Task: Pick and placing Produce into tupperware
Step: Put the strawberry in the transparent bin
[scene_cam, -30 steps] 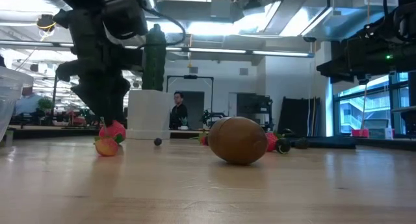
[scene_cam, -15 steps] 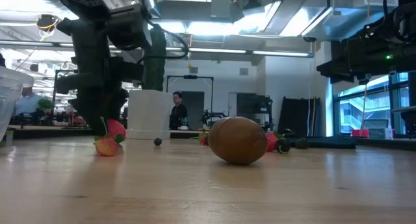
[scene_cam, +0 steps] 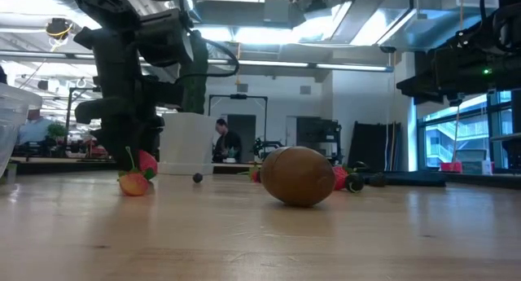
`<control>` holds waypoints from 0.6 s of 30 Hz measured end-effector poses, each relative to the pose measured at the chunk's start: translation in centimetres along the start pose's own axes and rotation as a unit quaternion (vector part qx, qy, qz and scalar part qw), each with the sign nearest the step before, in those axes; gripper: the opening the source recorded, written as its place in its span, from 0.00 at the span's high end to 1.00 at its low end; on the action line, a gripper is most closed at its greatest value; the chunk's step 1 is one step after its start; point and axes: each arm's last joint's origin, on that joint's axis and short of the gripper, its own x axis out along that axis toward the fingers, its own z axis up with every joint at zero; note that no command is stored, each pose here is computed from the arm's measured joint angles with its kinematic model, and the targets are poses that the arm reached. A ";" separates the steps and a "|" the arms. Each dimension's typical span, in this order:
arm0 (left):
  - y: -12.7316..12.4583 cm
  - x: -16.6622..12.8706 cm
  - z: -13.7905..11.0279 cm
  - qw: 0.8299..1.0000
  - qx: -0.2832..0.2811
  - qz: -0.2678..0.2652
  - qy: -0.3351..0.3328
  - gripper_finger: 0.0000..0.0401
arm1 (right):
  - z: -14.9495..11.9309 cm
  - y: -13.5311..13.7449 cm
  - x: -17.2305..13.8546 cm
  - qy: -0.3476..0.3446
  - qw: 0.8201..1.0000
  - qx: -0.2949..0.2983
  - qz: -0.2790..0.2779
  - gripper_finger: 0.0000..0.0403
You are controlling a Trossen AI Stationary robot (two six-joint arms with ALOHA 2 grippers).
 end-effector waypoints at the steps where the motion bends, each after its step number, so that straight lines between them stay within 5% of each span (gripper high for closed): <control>1: 0.0 0.0 0.0 1.000 0.000 0.000 0.000 0.31 | 0.0 0.0 0.0 0.000 1.000 0.000 0.000 0.51; 18: 0.0 0.0 0.0 1.000 -0.002 0.000 0.000 0.37 | 0.0 0.0 0.0 0.000 1.000 0.000 0.000 0.51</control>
